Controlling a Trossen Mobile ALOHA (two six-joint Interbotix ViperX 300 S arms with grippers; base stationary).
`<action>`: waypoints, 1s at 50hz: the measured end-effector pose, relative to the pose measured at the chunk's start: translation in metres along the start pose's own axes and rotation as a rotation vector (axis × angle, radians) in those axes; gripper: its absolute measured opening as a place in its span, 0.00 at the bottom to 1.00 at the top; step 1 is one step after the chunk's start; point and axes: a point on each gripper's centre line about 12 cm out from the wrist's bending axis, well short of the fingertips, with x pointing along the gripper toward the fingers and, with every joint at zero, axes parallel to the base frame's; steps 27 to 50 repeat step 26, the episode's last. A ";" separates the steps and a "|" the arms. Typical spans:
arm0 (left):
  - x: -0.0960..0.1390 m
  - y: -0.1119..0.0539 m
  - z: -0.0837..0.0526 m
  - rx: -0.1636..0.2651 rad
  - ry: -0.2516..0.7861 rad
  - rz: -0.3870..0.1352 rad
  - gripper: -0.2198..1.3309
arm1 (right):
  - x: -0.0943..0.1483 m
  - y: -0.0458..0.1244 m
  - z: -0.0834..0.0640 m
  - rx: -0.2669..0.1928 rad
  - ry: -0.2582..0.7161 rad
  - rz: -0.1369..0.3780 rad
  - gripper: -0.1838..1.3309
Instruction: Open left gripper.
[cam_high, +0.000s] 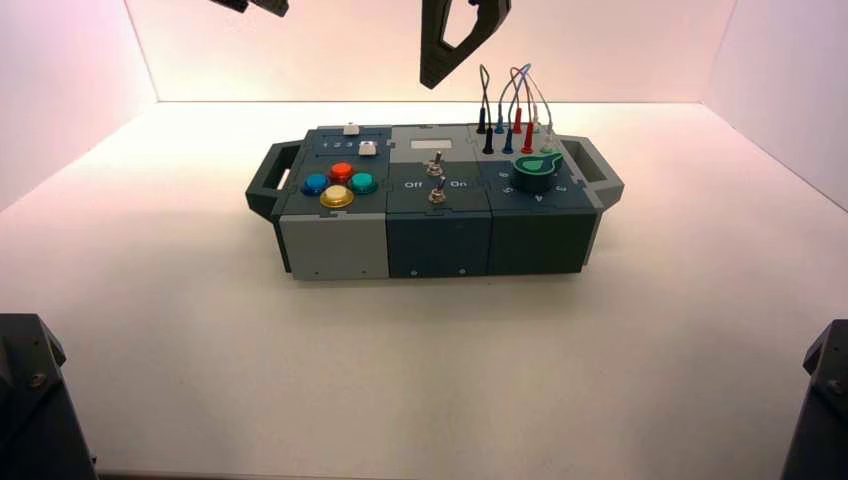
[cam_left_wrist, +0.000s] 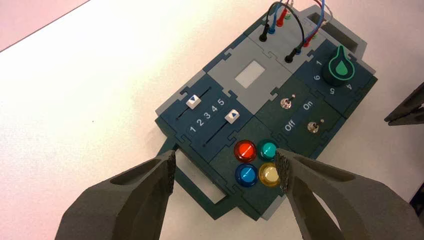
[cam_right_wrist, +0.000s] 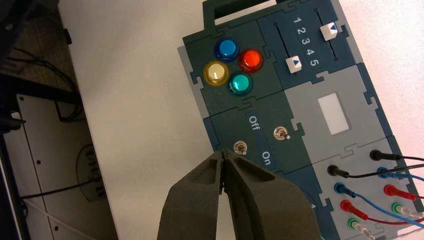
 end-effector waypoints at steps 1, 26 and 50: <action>0.000 0.000 0.000 0.002 -0.001 0.002 0.99 | 0.000 0.000 0.000 0.001 -0.001 0.001 0.03; 0.001 0.000 0.000 0.000 0.003 0.001 0.99 | 0.000 0.000 0.000 0.000 0.000 0.000 0.03; 0.001 0.000 0.000 0.000 0.003 0.001 0.99 | 0.000 0.000 0.000 0.000 0.000 0.000 0.03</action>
